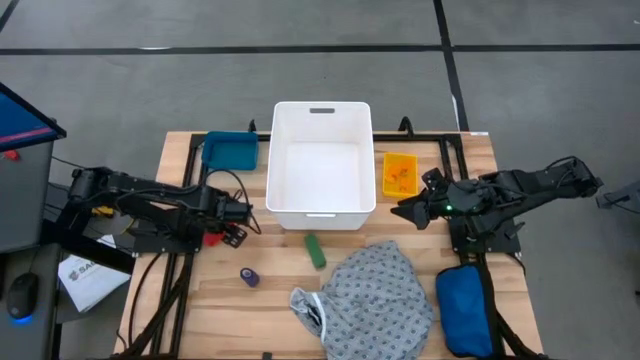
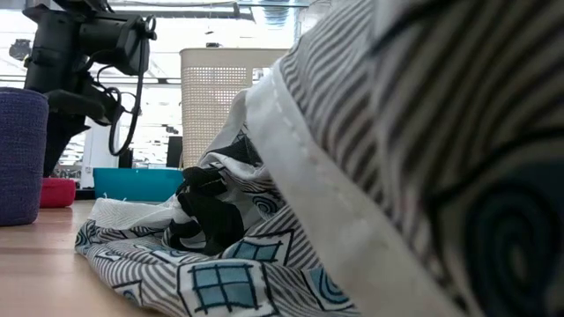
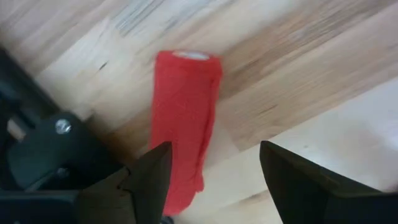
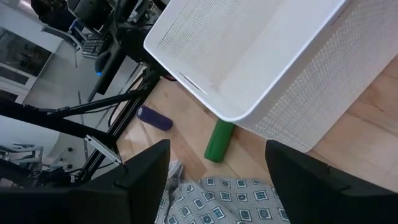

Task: Pick & place medical supplies in basket/bin
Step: Put the red bandage into the blue bin

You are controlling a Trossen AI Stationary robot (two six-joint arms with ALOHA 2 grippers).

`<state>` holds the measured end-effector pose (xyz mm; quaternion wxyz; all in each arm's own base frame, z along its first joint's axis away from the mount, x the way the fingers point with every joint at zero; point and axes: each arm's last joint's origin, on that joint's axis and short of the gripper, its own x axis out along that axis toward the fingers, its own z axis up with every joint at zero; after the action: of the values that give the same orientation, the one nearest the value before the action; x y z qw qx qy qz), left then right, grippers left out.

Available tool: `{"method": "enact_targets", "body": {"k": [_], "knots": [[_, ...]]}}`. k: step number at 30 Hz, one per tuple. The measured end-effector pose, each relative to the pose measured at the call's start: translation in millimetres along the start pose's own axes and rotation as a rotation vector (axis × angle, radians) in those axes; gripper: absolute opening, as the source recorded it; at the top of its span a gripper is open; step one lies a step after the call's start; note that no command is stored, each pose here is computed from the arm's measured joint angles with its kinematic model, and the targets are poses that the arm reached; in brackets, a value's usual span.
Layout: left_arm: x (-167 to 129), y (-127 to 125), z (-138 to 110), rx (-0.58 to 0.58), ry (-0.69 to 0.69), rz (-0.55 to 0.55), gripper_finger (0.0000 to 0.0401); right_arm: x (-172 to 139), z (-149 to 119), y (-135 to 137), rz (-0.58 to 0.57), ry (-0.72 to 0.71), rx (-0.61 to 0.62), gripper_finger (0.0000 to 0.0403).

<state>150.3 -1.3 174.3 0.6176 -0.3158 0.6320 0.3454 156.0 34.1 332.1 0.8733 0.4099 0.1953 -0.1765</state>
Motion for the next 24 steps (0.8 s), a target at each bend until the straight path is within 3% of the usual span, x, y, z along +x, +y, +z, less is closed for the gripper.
{"method": "enact_targets", "body": {"k": [10, 18, 24], "knots": [[0, 5, 5, -0.026, 0.0, 0.016, 0.0227, 0, 0, 0, -0.004, -0.001, -0.002, 0.026], [-1, 1, 13, 0.03, -0.027, -0.021, 0.0227, 0, -1, -2, -0.019, 0.007, -0.01, 0.026], [4, 6, 23, 0.0, -0.025, 0.033, 0.0227, 0, -2, -2, -0.021, 0.01, -0.012, 0.026]]}}
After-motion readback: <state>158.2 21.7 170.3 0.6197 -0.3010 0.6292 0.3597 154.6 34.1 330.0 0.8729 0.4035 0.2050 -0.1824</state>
